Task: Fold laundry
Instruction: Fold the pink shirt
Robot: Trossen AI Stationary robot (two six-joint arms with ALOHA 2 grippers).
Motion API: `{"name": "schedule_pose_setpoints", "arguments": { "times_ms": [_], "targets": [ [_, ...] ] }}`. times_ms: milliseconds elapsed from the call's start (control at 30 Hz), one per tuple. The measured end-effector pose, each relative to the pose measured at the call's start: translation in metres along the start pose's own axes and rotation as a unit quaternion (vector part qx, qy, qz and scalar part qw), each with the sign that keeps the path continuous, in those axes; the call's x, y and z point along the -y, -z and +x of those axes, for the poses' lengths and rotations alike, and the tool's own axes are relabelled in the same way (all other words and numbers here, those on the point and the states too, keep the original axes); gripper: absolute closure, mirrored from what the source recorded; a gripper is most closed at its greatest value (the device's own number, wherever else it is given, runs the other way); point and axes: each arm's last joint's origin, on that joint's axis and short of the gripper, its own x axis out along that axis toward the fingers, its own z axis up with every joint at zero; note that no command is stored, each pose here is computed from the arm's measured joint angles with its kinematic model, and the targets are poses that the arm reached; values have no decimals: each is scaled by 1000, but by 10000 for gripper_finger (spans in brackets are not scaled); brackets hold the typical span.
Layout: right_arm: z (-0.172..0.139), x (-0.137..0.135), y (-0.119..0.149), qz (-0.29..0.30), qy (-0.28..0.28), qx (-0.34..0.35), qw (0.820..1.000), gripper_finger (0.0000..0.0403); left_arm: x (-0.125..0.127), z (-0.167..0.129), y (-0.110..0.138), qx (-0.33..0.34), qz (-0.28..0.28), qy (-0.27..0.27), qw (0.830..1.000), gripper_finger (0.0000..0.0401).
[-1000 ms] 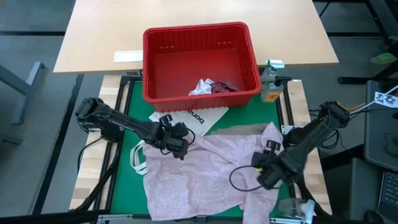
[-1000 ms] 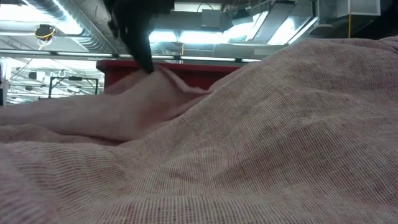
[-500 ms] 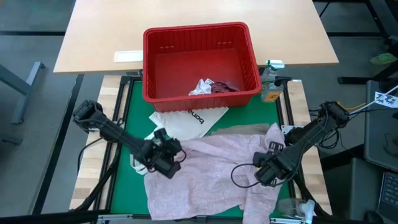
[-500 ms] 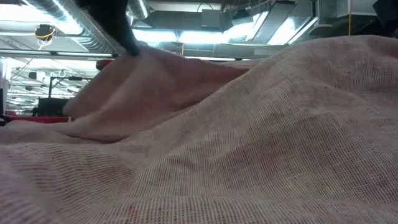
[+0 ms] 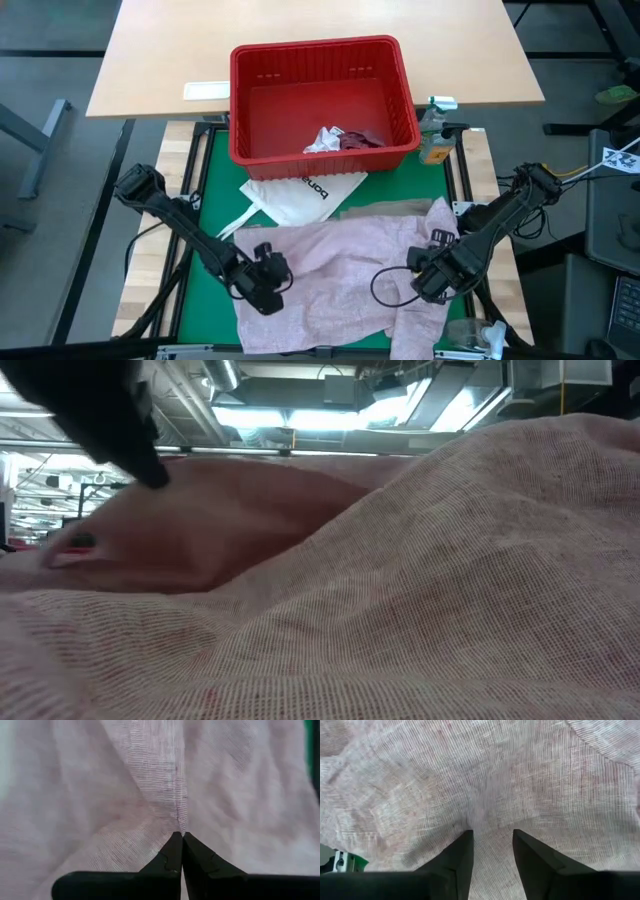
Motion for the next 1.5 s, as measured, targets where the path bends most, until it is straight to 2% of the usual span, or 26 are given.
{"name": "schedule_pose_setpoints", "arguments": {
  "times_ms": [100,233,567,767,900,1100,1200,1333,1500],
  "targets": [
    [0,0,0,0,0,0,1000,265,2,2,7,-35,-27,38,998,401],
    [0,0,0,-10,0,0,1000,265,1,3,13,-79,-71,59,993,389],
    [0,0,0,-21,0,0,1000,265,-4,7,7,-75,-76,49,993,283],
    [0,0,0,-28,0,0,1000,265,-17,-1,-7,-70,-86,40,993,267],
    [0,0,0,-28,-1,0,1000,265,-35,-27,-11,-78,-85,-3,993,266],
    [0,0,0,-29,-1,1,1000,265,-64,-65,-3,-104,-142,-104,979,266],
    [0,0,0,-29,-2,1,1000,265,-64,-68,3,-113,-169,-122,971,266],
    [0,-1,0,-29,-3,2,1000,265,-56,-59,9,-113,-183,-121,969,266],
    [0,-1,0,-27,-3,2,1000,265,-44,-47,17,-111,-227,-119,960,266]
  ]
}}
